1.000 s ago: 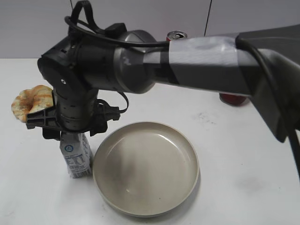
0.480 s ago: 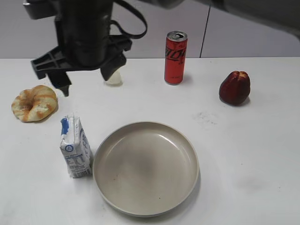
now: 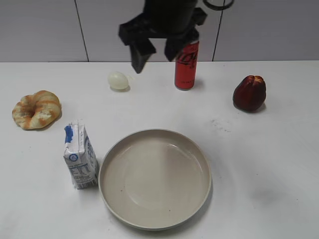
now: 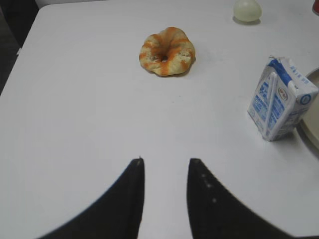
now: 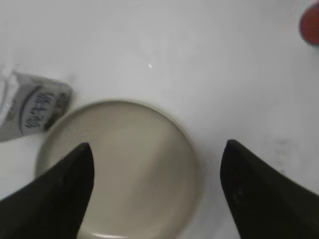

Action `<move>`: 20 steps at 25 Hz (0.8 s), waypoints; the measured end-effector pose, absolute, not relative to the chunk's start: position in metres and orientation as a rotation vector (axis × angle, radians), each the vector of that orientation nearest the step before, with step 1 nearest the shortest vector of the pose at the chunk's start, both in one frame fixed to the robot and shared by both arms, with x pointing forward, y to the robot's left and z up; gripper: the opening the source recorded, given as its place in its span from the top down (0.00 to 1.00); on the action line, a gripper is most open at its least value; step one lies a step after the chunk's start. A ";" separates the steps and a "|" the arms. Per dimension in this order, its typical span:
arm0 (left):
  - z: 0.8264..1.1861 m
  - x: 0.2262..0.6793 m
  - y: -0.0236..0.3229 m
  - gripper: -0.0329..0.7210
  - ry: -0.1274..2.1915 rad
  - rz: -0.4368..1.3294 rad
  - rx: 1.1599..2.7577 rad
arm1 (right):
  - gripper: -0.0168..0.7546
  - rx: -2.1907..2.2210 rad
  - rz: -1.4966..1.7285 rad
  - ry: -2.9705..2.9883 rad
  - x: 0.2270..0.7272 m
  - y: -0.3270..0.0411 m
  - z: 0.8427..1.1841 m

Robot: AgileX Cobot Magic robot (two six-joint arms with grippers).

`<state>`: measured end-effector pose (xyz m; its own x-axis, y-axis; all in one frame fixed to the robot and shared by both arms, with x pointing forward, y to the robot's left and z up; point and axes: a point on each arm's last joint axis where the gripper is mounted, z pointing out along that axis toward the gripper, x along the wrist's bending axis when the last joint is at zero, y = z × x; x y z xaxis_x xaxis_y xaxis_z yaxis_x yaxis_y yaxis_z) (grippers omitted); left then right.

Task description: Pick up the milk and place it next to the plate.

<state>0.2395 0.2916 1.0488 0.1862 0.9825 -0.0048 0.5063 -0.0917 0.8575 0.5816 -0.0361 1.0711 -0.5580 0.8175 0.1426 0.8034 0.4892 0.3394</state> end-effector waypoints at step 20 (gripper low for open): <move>1.049 0.239 0.292 0.65 1.419 0.798 1.709 | 0.21 1.970 0.554 1.967 0.421 -0.292 1.075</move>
<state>0.2395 0.2916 1.0488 0.1862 0.9825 -0.0048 0.5063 -0.0917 0.8575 0.4212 -0.2917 1.0751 -0.0133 0.9982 0.0580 0.8816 -0.0157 0.4718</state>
